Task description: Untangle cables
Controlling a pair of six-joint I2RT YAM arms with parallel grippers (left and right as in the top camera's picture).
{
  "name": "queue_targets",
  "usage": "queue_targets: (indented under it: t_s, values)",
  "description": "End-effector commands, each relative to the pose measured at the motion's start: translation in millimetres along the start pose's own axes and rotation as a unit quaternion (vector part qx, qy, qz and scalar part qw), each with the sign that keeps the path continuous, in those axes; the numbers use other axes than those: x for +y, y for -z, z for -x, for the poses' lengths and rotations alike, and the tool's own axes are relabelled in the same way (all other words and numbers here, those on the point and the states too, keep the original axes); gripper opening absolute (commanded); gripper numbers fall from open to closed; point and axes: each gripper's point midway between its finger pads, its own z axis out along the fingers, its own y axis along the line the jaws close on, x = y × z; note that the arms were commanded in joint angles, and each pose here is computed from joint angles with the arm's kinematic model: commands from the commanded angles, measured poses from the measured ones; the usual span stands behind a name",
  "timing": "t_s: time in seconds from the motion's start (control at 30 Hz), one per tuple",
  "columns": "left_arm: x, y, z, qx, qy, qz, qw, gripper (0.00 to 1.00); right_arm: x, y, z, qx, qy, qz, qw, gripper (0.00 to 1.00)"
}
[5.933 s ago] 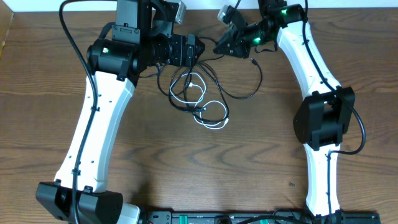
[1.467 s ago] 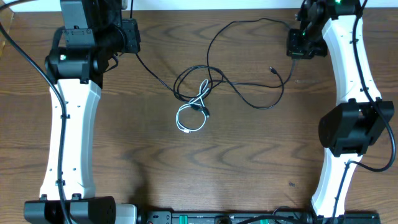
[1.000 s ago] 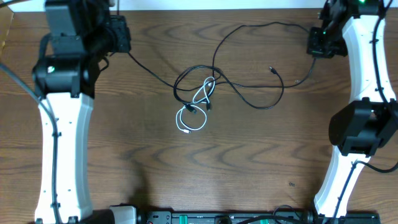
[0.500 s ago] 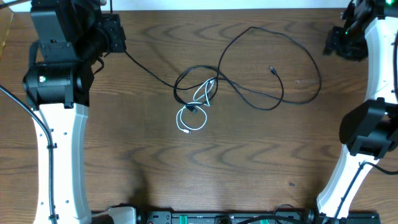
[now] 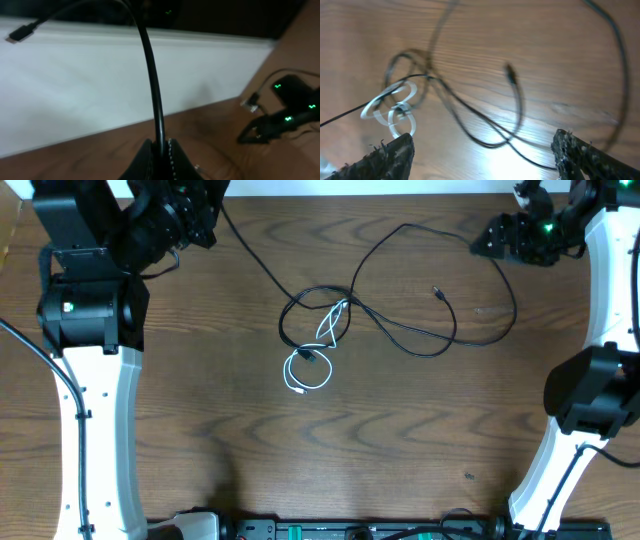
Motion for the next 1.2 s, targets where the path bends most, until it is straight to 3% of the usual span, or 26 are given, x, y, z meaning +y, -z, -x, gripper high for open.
queue_targets:
  t_s: [0.0, 0.4, 0.73, 1.17]
  values:
    - [-31.1, 11.0, 20.6, -0.029, 0.005, -0.07, 0.997, 0.07, 54.2, 20.2, 3.0, -0.027, 0.066, 0.053, 0.996, 0.88]
    - [-50.8, 21.1, 65.8, -0.109, 0.003, -0.112, 0.988, 0.08, 106.8, -13.7, -11.8, 0.016, 0.08, 0.059, 0.995, 0.88]
    - [-75.9, 44.7, 114.5, -0.204, -0.006, -0.158, 0.966, 0.08, 161.2, -71.7, -29.6, 0.063, 0.117, 0.085, 0.987, 0.89]
    - [-41.1, 52.4, 138.2, -0.27, 0.009, -0.067, 0.96, 0.07, 179.8, -131.7, -49.2, 0.112, 0.105, 0.087, 0.984, 0.85]
